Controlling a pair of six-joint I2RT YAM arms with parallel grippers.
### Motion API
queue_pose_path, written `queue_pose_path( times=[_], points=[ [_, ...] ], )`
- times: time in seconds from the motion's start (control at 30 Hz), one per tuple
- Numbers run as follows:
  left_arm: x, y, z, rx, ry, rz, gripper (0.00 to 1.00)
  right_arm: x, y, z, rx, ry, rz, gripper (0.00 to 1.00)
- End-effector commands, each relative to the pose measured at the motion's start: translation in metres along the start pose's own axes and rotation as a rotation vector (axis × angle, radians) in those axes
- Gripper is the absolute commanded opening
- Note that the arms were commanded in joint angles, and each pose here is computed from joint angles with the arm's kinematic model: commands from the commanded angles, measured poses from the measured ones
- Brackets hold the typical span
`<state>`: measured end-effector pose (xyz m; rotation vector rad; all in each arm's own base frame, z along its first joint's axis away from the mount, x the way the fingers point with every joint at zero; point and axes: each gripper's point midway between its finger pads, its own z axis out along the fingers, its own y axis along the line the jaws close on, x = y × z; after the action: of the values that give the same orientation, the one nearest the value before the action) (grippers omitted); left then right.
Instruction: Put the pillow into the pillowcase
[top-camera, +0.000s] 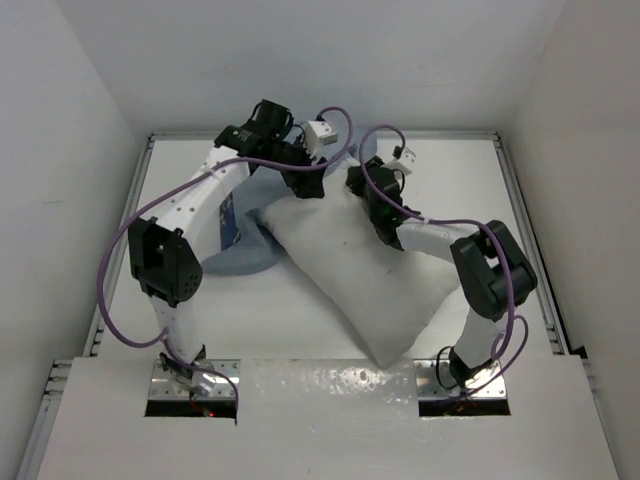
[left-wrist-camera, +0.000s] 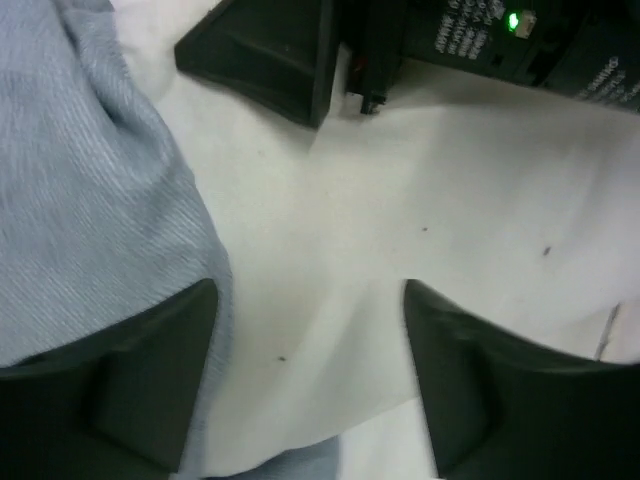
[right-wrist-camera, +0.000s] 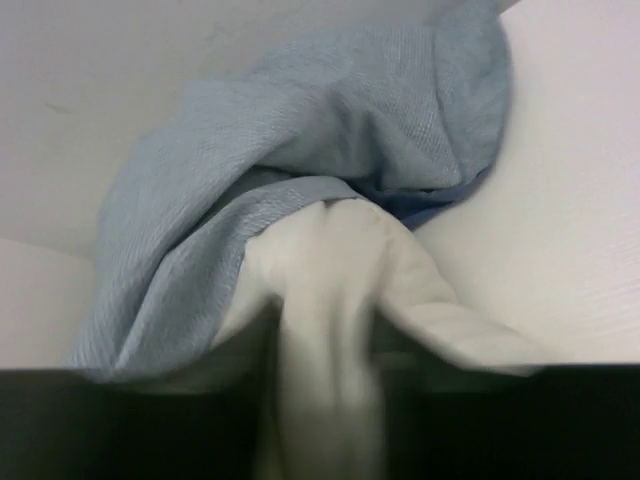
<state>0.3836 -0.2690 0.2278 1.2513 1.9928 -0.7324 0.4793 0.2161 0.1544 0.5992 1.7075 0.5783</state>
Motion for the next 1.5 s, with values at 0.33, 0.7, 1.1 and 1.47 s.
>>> queue_pose_path(
  times=[0.33,0.7,1.1,1.47],
  points=[
    [-0.041,0.093,-0.141,-0.473,-0.194,-0.157,0.37,-0.063,0.075,-0.06,-0.401,0.162,-0.862,0.14],
    [0.133,0.057,-0.111,-0.433,0.014,-0.484,0.59,0.075,0.104,-0.126,-0.607,0.369,-1.12,0.95],
    [0.172,0.057,-0.059,-0.211,-0.053,-0.621,0.87,0.124,0.051,-0.092,-0.387,0.35,-1.236,0.99],
    [0.224,0.085,-0.019,-0.217,0.058,-0.722,0.21,0.16,0.074,-0.094,-0.523,0.428,-1.045,0.0]
  ],
)
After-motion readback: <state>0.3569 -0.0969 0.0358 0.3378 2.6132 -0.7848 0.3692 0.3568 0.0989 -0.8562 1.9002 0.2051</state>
